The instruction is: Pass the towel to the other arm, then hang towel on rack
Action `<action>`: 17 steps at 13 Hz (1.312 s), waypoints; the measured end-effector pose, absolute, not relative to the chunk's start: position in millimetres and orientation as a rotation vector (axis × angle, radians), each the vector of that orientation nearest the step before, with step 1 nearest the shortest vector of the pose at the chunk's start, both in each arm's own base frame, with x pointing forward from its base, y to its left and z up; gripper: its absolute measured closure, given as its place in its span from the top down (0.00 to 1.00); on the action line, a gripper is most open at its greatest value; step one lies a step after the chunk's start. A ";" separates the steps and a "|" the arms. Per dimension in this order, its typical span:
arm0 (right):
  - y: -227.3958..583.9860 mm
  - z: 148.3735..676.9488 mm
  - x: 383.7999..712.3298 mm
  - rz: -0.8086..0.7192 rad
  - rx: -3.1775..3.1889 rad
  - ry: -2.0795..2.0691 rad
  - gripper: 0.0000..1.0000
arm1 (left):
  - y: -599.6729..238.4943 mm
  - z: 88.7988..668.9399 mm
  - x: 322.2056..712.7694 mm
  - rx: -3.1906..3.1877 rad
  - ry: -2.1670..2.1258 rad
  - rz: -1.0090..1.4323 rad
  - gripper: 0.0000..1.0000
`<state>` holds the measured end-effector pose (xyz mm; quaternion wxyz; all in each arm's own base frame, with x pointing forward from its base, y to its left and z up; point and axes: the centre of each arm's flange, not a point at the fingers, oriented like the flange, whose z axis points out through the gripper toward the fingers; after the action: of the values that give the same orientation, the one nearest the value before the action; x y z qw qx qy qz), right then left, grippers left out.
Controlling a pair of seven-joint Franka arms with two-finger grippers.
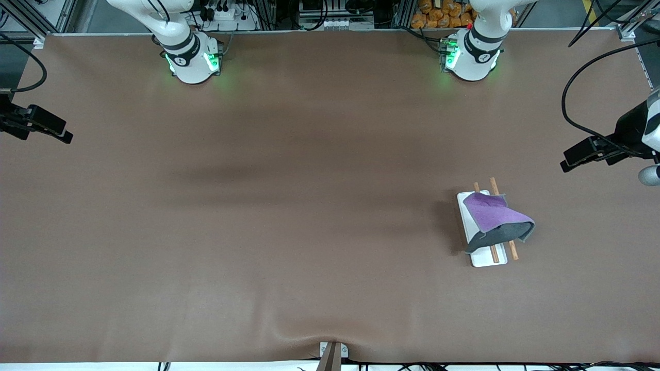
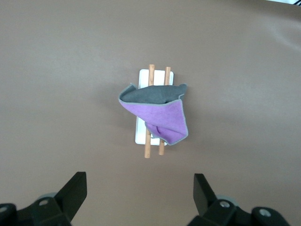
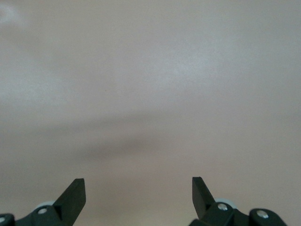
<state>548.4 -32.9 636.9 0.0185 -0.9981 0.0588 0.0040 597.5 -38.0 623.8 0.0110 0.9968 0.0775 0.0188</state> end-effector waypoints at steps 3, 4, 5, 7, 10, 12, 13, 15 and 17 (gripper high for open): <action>-32.9 636.9 548.4 0.012 -3.099 0.183 1.00 | -48.9 619.5 591.6 3.137 0.225 0.046 1.00; -32.9 636.9 548.4 0.012 -3.099 0.183 1.00 | -50.1 618.7 589.1 3.143 0.225 0.044 1.00; -32.9 636.9 548.4 0.012 -3.099 0.183 1.00 | -50.8 618.6 586.5 3.147 0.226 0.045 1.00; -32.9 636.9 548.4 0.012 -3.099 0.183 1.00 | -50.7 618.2 579.9 3.151 0.227 0.039 1.00; -32.9 636.9 548.4 0.012 -3.099 0.183 1.00 | -49.2 616.8 567.7 3.150 0.227 0.047 1.00; -33.0 636.9 548.4 0.012 -3.099 0.183 1.00 | -48.9 619.4 563.0 3.149 0.226 0.054 1.00; -33.0 636.9 548.4 0.012 -3.099 0.182 1.00 | -49.2 621.6 561.0 3.148 0.224 0.060 1.00; -33.1 637.0 548.4 0.012 -3.100 0.182 1.00 | -50.6 628.4 555.5 3.147 0.216 0.078 1.00; -33.5 637.2 548.3 0.012 -3.104 0.182 1.00 | -51.9 636.6 545.9 3.144 0.207 0.096 1.00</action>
<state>548.3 -33.5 637.2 0.0161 -0.9981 0.0587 0.0037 545.9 -51.9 636.6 -0.0056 0.9973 0.0658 0.0306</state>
